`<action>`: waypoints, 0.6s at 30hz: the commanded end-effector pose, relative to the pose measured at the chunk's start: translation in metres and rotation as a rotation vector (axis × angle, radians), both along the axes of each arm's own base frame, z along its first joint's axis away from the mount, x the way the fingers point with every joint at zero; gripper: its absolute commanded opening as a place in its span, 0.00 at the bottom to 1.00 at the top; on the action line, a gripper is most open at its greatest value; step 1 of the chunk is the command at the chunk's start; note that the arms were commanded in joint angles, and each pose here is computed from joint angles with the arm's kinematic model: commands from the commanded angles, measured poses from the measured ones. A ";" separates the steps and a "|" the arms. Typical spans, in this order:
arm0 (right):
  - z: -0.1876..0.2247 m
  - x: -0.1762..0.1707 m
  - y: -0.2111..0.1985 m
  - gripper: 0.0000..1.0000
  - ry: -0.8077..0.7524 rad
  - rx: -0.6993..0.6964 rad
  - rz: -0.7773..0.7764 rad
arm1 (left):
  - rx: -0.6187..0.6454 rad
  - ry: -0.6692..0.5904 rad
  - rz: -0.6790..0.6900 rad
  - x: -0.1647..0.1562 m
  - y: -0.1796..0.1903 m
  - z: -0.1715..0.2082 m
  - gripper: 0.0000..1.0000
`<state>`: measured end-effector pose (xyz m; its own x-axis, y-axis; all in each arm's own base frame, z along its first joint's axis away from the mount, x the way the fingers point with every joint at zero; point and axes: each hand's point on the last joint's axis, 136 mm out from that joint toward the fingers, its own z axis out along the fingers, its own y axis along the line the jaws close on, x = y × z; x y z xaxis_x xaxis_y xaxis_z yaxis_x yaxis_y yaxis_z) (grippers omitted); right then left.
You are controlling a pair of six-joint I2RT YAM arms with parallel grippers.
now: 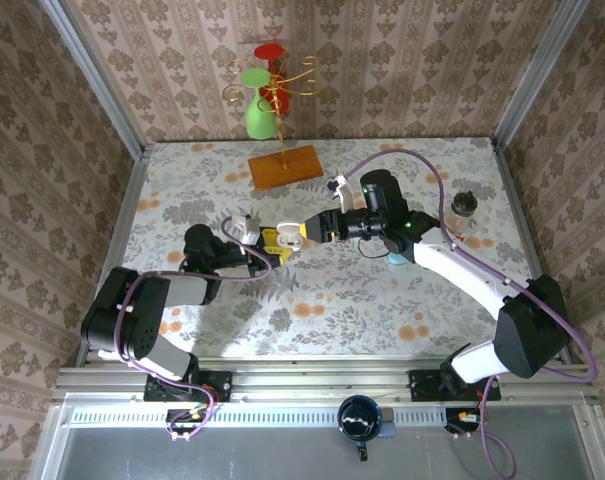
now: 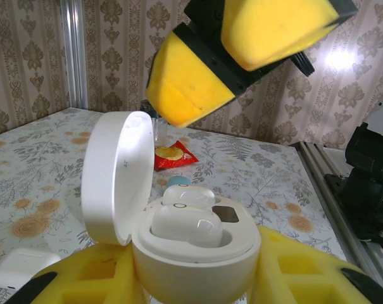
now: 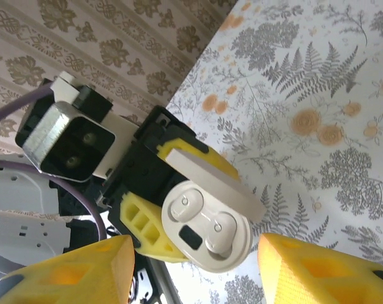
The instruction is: Insert wireless bluetooth earbuds into charging case
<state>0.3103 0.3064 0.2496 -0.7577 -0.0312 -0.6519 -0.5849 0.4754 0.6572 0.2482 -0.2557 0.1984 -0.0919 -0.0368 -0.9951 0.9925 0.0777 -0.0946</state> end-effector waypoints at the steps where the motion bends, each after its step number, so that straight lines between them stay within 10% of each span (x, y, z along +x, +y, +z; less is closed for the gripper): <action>1: 0.016 0.015 0.005 0.56 -0.051 0.020 -0.011 | -0.021 -0.093 -0.040 -0.007 -0.001 0.016 0.25; 18: 0.010 -0.008 0.020 0.57 -0.062 -0.003 0.099 | -0.034 -0.079 0.055 0.009 0.004 0.020 0.25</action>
<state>0.3076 0.3346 0.2464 -0.7328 -0.1330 -0.6673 -0.6524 0.4158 0.6336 0.2541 -0.2540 0.1987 -0.0917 -0.0417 -0.9949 0.9893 0.1100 -0.0958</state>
